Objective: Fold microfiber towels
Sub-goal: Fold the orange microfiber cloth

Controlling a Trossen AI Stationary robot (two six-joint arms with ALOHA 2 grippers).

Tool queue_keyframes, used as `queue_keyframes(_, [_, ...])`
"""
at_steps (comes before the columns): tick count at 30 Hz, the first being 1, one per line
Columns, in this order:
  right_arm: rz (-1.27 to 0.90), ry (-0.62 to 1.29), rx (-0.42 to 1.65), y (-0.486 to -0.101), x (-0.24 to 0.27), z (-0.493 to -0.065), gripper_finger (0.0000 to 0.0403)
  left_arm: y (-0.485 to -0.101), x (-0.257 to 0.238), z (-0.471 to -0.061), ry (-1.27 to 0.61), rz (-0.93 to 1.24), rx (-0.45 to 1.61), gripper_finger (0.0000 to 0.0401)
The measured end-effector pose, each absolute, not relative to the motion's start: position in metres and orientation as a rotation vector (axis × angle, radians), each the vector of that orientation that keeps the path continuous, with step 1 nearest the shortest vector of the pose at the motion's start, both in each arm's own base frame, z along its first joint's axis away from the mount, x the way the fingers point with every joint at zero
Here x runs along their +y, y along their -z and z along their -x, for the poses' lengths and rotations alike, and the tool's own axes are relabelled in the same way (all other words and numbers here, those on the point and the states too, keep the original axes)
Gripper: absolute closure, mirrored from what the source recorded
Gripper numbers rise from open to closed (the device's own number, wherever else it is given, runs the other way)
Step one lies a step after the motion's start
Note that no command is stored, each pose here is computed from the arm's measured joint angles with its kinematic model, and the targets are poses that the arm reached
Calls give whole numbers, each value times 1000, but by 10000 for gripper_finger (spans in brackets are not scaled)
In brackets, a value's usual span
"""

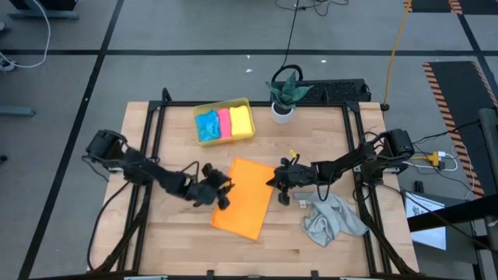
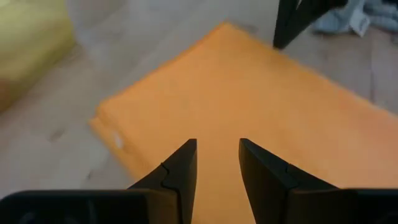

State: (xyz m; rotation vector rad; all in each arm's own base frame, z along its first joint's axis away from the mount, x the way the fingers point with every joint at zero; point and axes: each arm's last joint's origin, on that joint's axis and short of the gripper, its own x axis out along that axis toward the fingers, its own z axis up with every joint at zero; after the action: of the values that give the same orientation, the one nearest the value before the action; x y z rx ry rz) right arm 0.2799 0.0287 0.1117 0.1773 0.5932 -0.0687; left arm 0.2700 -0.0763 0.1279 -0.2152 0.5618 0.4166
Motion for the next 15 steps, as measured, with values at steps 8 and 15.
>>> queue_keyframes(8, [-177, 81, 616, -109, 33, -278, 403, -112, -37, -295, -383, 161, 534, 282])
queue_keyframes(15, [-169, 60, 626, -108, 39, -277, 403, -96, -10, -298, -432, 147, 590, 282])
